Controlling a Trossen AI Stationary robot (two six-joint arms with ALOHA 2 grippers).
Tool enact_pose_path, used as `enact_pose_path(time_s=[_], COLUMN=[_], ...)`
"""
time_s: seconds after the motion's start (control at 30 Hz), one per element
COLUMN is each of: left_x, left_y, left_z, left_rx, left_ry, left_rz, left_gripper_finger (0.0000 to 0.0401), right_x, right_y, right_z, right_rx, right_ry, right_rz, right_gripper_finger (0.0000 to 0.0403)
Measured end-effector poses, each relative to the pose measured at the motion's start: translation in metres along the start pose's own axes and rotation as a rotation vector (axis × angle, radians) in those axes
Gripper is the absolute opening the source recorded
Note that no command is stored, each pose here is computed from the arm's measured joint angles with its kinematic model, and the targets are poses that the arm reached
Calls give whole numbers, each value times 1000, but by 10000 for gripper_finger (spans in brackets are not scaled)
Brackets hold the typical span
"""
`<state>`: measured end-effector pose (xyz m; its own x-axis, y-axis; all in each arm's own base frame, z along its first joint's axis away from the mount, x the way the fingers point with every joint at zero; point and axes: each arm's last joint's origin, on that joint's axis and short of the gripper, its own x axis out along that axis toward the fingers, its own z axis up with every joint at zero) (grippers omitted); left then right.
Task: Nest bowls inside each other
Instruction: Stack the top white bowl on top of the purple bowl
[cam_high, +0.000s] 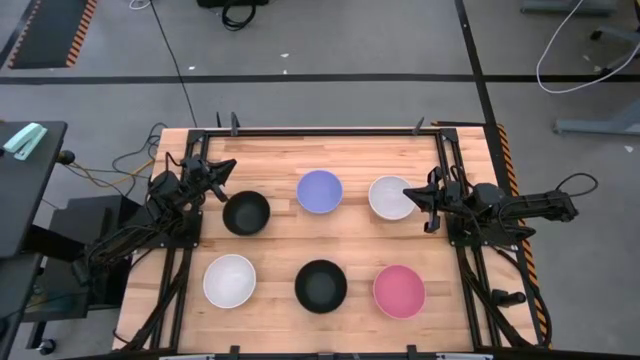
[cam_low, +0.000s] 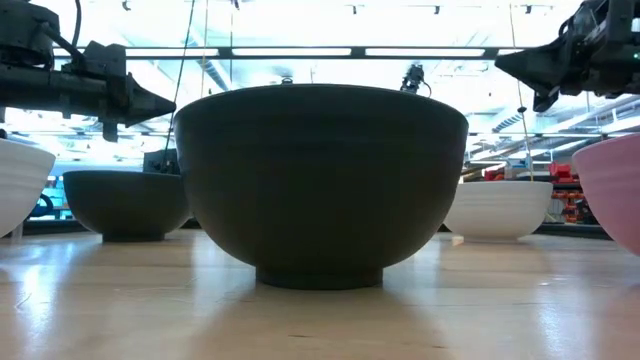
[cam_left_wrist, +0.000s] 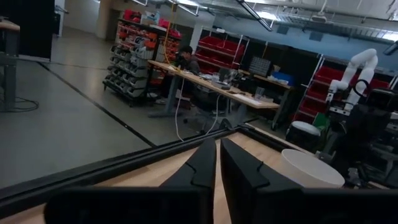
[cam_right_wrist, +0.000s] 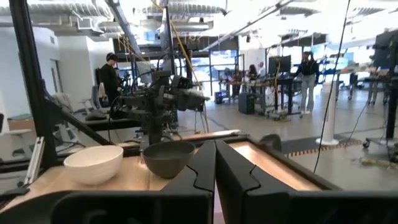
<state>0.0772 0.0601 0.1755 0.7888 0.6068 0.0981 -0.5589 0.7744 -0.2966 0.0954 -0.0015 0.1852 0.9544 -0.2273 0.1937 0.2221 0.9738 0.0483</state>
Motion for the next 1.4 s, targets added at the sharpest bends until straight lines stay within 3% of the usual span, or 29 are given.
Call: enact_pose_path(time_s=[0.17,0.33,0.6,0.8,0.97,1.13,1.4], left_x=[0,0,0,0,0,0,0], left_y=[0,0,0,0,1,2,2], left_z=[0,0,1,1,-3,-6,-6], left_rx=[11,60,110,87,60,58,60], left_ry=[0,2,-12,-10,27,61,66], left_rz=[0,0,-3,-3,6,16,18], left_gripper_finger=[20,21,29,22,18,24,32], right_x=[-1,-2,13,51,87,114,136], right_y=[-6,-10,-12,-15,-24,-44,-82], right_z=[9,40,105,127,128,117,88], right_rx=[124,107,43,-48,-94,-49,77], right_ry=[-39,5,293,606,866,1117,1370], right_rz=[-174,-236,-369,-492,-607,-717,-751], right_gripper_finger=[16,16,21,51,90,119,119])
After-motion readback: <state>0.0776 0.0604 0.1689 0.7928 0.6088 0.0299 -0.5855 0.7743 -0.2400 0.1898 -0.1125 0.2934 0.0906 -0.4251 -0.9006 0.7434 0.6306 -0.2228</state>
